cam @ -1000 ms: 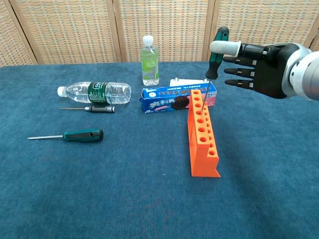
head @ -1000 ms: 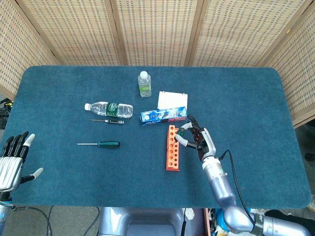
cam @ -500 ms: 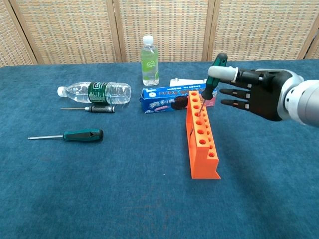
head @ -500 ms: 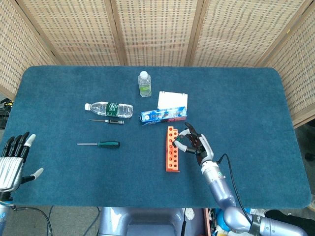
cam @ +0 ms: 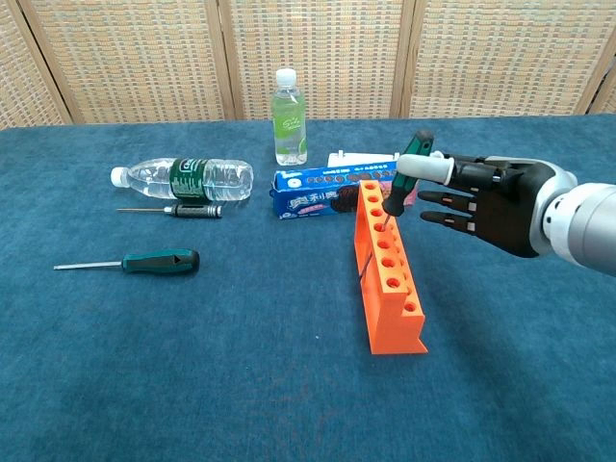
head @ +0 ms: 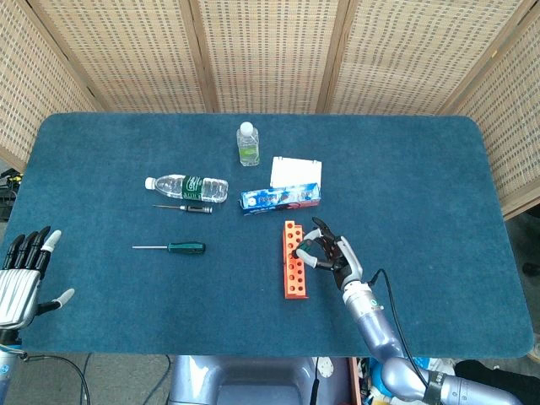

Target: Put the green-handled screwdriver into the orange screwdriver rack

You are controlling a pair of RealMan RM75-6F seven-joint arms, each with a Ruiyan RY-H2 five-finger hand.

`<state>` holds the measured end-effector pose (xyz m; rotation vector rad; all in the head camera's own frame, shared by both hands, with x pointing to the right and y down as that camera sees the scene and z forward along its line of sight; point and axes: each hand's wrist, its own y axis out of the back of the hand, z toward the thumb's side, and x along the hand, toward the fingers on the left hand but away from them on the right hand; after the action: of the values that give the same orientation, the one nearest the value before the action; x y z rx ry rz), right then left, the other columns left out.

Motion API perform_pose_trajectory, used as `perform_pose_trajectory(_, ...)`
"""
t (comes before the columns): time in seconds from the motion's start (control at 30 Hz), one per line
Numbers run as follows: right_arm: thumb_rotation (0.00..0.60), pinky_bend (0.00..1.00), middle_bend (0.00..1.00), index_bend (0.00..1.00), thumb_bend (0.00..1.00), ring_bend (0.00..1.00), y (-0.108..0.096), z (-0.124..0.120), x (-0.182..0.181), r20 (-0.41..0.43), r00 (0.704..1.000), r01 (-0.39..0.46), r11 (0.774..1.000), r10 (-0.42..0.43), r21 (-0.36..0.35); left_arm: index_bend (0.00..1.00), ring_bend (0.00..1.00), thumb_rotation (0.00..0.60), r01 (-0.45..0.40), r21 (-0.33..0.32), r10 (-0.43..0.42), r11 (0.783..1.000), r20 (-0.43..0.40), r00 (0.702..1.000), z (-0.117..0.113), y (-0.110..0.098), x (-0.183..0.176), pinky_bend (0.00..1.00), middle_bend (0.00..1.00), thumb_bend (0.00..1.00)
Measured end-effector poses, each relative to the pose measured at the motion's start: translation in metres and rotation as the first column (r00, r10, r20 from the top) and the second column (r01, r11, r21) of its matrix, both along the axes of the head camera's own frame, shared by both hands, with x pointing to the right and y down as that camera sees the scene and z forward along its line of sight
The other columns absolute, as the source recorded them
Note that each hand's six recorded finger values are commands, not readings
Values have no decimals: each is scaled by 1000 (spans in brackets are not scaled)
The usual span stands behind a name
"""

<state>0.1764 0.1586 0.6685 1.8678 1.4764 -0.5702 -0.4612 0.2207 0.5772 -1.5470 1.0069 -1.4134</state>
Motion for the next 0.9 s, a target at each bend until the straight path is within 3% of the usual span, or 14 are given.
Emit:
perform_pose_trajectory(0.4, 600, 0, 0, 383, 223, 0, -1, -3, -2, 14, 1000, 25, 1000, -25, 18, 0, 0, 600, -1, 3, 1, 1000, -1, 1000, -1, 0, 0, 0, 0, 0)
perform_pose_trajectory(0.9, 600, 0, 0, 380, 225, 0, -2, -12, 4, 43, 999, 29, 999, -31, 41, 0, 0, 600, -5, 5, 5, 1000, -4, 1000, -2, 0, 2, 0, 0, 0)
